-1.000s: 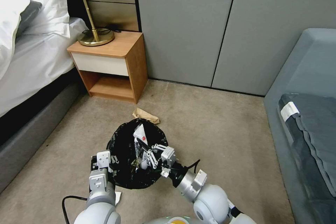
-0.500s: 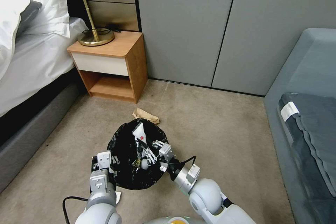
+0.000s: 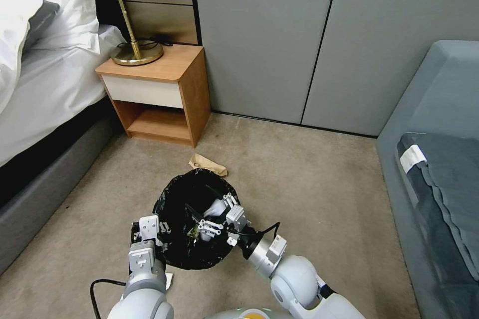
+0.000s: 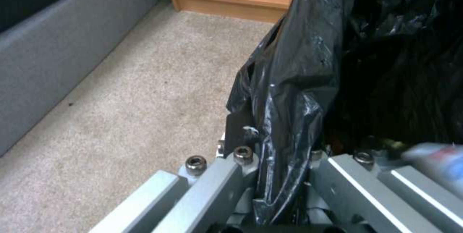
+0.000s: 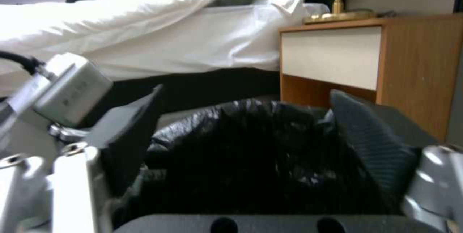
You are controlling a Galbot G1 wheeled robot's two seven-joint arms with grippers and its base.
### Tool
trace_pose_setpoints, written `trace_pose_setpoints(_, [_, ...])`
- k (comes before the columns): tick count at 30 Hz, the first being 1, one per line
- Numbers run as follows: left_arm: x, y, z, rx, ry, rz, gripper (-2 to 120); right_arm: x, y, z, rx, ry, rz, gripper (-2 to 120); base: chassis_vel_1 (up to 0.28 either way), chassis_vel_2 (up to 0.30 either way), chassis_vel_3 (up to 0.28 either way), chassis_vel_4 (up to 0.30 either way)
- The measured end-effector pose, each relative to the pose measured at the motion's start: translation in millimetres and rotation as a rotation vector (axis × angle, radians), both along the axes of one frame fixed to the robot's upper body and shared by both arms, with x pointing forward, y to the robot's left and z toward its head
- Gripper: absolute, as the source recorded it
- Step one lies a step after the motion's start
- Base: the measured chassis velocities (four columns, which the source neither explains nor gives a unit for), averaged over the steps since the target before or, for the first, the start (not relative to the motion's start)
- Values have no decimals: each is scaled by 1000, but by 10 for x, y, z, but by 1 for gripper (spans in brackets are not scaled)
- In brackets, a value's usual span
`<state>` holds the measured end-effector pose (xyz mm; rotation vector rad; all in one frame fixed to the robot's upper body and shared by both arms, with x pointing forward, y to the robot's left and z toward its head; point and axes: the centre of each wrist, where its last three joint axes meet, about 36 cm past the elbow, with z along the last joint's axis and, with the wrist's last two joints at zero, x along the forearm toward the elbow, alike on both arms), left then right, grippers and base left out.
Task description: Pick up the trash bin, then pick up the garbage from the floor and place it into the trash bin.
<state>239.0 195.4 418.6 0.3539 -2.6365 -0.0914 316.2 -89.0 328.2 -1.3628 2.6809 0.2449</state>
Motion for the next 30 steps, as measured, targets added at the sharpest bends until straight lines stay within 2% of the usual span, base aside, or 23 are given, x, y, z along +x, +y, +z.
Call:
trace_pose_setpoints(4, [0, 0, 1, 0, 0, 0, 1, -33, -12, 131, 15, -30, 4, 99, 0, 0, 0, 0])
trace_pose_setpoints(12, [2, 9, -19, 4, 5, 1, 1, -90, -58, 574, 79, -126, -16, 100, 0, 0, 0, 0])
trace_pose_setpoints(14, [-4, 12, -25, 6, 7, 0, 1, -141, -161, 914, 119, -203, -86, 100, 0, 0, 0, 0])
trace_pose_setpoints(16, [-5, 14, -26, 6, 7, 0, 1, -155, -184, 965, 123, -216, -106, 100, 0, 0, 0, 0])
trace_pose_setpoints(18, [-5, 29, -25, 10, 7, 1, 1, -202, -286, 1112, 126, -260, -216, 100, 0, 0, 0, 0])
trace_pose_setpoints(19, [-5, 29, -25, 10, 7, 1, 1, -202, -286, 1112, 126, -260, -216, 100, 0, 0, 0, 0])
trace_pose_setpoints(23, [0, 40, -13, 8, -8, 2, 1, -283, -442, 1096, 78, -262, -429, 100, 0, 0, 0, 0])
trace_pose_setpoints(30, [5, 56, 8, 3, -28, 3, 1, -382, -484, 808, 49, -194, -566, 100, 0, 0, 0, 0])
